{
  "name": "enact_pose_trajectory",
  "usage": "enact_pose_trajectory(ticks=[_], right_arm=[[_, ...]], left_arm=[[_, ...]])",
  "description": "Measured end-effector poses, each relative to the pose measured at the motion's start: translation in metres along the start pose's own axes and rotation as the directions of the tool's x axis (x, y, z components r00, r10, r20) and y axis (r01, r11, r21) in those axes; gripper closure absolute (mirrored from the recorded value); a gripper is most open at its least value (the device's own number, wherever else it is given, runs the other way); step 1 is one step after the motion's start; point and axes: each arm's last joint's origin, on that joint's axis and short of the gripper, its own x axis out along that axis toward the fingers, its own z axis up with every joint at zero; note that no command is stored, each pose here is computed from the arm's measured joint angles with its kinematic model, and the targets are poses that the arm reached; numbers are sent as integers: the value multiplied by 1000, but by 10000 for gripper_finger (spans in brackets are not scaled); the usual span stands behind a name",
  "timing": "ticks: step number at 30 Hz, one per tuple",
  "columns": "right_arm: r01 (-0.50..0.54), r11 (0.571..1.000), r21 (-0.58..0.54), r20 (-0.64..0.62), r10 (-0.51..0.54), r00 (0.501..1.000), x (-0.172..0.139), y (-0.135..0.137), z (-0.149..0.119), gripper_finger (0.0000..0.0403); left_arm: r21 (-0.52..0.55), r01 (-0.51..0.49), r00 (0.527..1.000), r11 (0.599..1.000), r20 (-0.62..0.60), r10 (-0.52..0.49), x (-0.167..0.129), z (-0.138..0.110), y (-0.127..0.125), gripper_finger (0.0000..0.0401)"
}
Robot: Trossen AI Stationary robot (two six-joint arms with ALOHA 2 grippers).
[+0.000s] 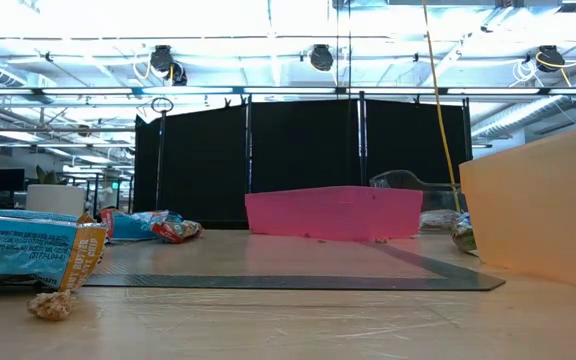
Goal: Pick and place Granola Bars by type
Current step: Put the yellow granola bar into the transparent bin
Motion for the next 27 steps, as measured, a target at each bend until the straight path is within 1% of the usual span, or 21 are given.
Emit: enact_pose_trajectory(ticks=[5,12,16,22,24,27], right_arm=[[0,1000,-21,0,0,1000,0,0,0,245],[2,999,-45,0,-2,1000,0,-1,0,245],[2,999,-46,0,-2,1000,0,-1,0,245],[2,999,-46,-1,-2,1000,0,-1,0,245],[2,999,-46,0,-2,1000,0,-1,0,245],[2,999,-46,-1,-2,1000,0,-1,0,245]], left_arm=[[-10,-41,999,999,23,41,9,1,-2,155],[-82,-62,998,995,5,62,17,4,-3,151],[-100,-57,998,993,0,57,16,3,-4,123],[-75,-67,998,995,5,67,19,0,-6,64],[-76,-87,996,993,0,88,24,-2,-7,53],[-75,-119,993,990,-12,119,36,-4,-10,49]])
